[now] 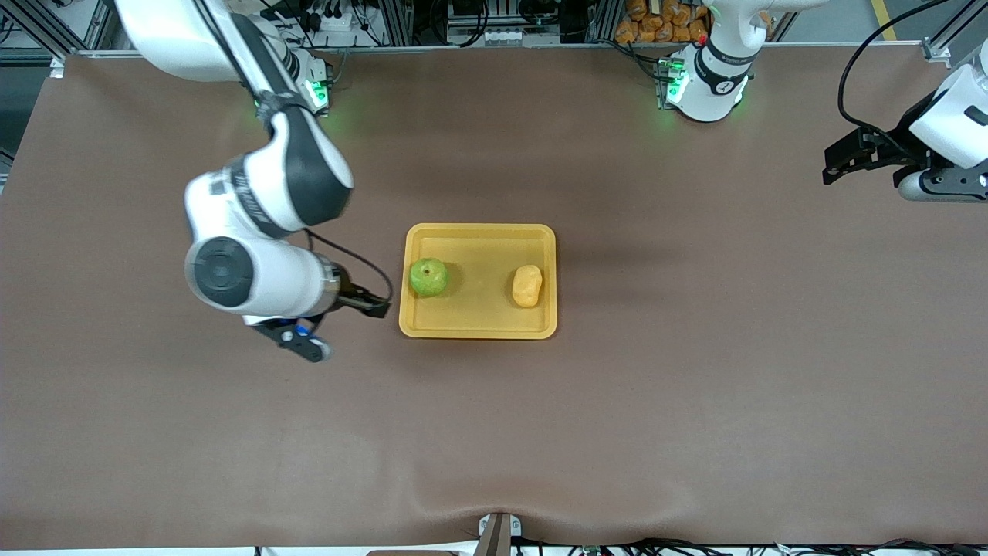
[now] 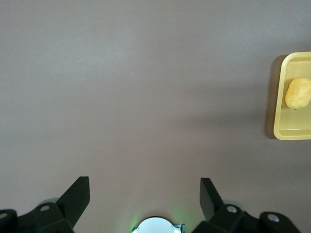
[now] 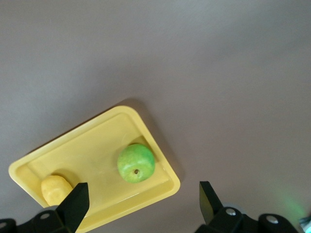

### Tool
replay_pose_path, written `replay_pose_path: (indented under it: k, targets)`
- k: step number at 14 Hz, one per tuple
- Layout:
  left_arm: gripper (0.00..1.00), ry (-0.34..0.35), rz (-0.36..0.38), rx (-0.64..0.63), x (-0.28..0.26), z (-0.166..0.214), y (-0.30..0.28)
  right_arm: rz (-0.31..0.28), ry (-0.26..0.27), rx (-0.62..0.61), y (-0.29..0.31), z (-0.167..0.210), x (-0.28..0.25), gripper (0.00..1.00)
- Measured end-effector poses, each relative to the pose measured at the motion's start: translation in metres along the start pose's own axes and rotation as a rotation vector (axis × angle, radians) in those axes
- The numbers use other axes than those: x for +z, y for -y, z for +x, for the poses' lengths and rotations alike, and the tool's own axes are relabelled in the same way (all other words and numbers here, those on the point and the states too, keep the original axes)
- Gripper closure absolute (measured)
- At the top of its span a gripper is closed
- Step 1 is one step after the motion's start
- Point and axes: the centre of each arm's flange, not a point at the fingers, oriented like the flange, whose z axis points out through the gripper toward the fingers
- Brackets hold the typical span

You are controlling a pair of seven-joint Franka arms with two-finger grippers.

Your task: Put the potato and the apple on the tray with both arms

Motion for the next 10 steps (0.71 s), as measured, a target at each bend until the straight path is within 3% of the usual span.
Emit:
replay_pose_path:
  k: [4, 10]
  targets:
    - [0.00, -0.010, 0.000, 0.006, -0.001, 0.001, -0.003, 0.055, -0.023, 0.004, -0.052, 0.034, -0.056, 0.00]
    - [0.00, -0.010, 0.000, 0.006, -0.001, 0.002, -0.003, 0.108, -0.075, 0.000, -0.110, 0.037, -0.123, 0.00]
